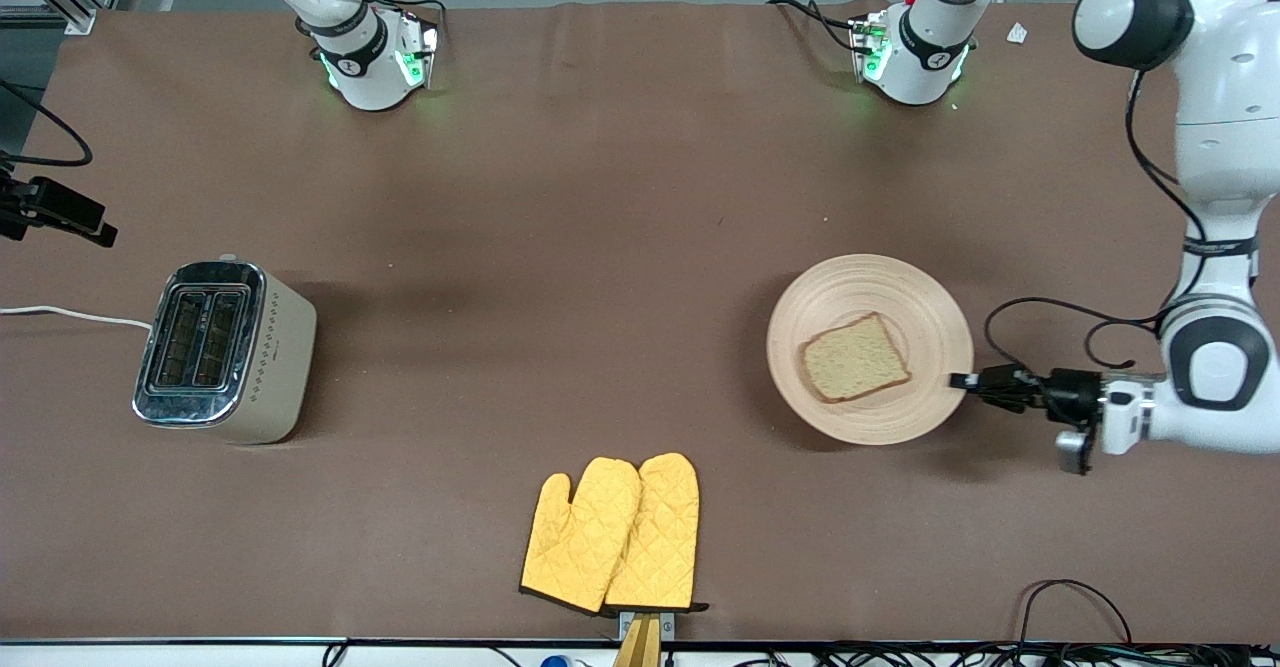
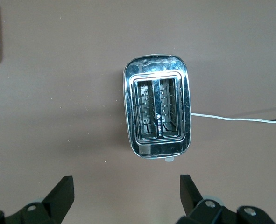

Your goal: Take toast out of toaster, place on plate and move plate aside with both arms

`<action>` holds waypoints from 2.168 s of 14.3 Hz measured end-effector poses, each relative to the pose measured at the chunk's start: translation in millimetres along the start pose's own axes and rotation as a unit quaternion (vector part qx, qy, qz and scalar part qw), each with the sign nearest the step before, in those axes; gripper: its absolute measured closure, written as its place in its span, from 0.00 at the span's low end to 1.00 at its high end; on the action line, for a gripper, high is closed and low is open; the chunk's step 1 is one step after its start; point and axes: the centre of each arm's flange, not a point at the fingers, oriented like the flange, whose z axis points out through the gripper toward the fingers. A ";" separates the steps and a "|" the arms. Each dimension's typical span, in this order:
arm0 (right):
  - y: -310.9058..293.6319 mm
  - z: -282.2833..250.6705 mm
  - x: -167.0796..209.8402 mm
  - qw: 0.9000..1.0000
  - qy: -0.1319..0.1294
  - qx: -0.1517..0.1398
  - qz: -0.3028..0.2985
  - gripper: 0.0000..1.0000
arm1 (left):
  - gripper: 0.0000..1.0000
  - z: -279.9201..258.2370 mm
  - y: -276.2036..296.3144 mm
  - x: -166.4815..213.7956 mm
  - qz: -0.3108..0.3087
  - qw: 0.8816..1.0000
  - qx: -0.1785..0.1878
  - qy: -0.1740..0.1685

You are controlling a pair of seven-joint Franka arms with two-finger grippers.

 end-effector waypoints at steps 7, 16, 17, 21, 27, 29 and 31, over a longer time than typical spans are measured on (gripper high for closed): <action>0.1 0.8 -0.9 1.000 -0.004 0.000 0.000 0.00 | 0.91 -14.4 -93.2 -65.3 -0.006 0.999 -0.028 0.025; -1.5 1.8 -2.2 1.000 -0.010 0.003 -0.001 0.00 | 0.24 -57.4 -50.2 -35.4 0.015 0.997 0.076 -0.031; -1.7 1.9 -2.3 1.000 -0.011 0.004 -0.001 0.00 | 0.15 -69.7 -10.6 -10.4 0.036 0.991 0.123 -0.048; -1.8 2.8 -3.4 1.000 -0.016 0.004 0.000 0.00 | 0.00 -73.3 170.2 64.6 0.051 0.962 0.263 -0.058; -2.9 4.2 -5.4 1.000 -0.025 0.013 0.000 0.00 | 0.00 -31.2 376.8 86.9 0.007 0.899 0.435 -0.037; -3.3 4.3 -5.5 1.000 -0.025 0.018 0.000 0.00 | 0.00 -21.5 436.8 75.2 -0.038 0.887 0.460 -0.008; -3.2 4.4 -5.5 0.999 -0.026 0.019 0.000 0.00 | 0.00 -34.2 480.9 53.1 -0.068 0.881 0.468 0.015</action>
